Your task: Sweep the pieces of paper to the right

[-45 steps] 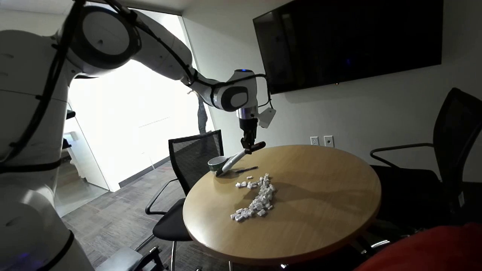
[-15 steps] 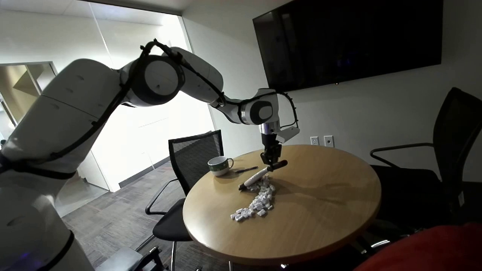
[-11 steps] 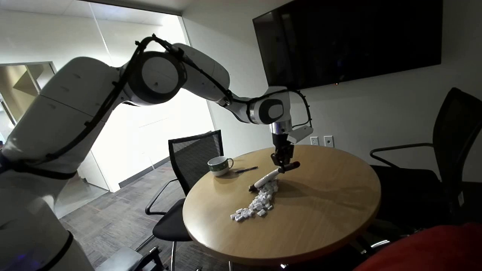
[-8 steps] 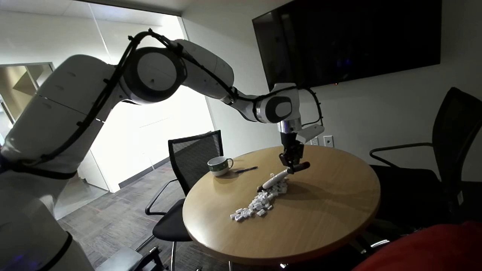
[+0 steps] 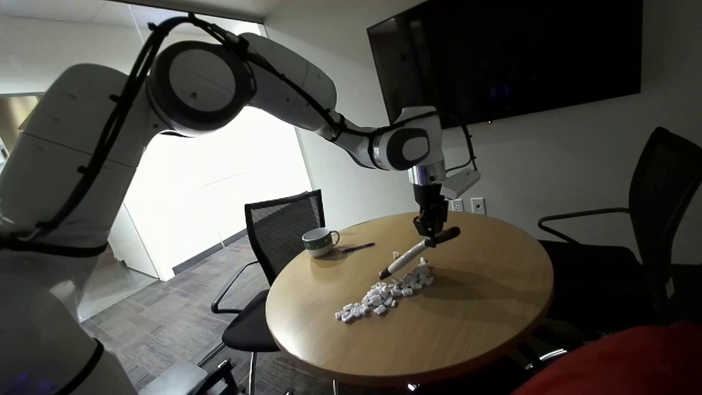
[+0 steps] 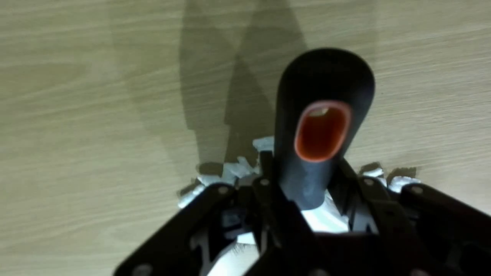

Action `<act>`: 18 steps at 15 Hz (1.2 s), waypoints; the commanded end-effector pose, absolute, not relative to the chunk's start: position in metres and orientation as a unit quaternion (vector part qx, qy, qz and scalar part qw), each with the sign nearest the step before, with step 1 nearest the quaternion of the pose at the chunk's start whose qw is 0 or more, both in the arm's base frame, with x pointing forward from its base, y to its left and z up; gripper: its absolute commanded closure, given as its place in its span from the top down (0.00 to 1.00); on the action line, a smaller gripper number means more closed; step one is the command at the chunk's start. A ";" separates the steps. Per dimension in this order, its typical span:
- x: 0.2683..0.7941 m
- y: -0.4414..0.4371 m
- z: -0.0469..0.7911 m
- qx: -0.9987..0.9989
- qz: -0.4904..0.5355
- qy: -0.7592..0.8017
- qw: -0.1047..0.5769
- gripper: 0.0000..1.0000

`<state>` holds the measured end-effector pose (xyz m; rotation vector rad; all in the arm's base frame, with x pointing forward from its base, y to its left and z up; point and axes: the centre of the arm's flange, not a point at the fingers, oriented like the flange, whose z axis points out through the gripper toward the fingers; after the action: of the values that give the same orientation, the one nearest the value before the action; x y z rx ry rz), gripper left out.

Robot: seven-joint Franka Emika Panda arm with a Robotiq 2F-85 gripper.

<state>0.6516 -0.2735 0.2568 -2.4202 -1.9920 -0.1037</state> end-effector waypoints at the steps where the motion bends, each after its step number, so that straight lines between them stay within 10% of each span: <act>1: 0.623 -0.229 0.286 -0.725 -0.079 -0.684 0.004 0.12; 18: 0.635 0.000 0.185 -0.530 -0.137 -0.836 0.048 0.12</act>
<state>0.6255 0.0018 0.1929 -1.6444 -2.5468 -0.3905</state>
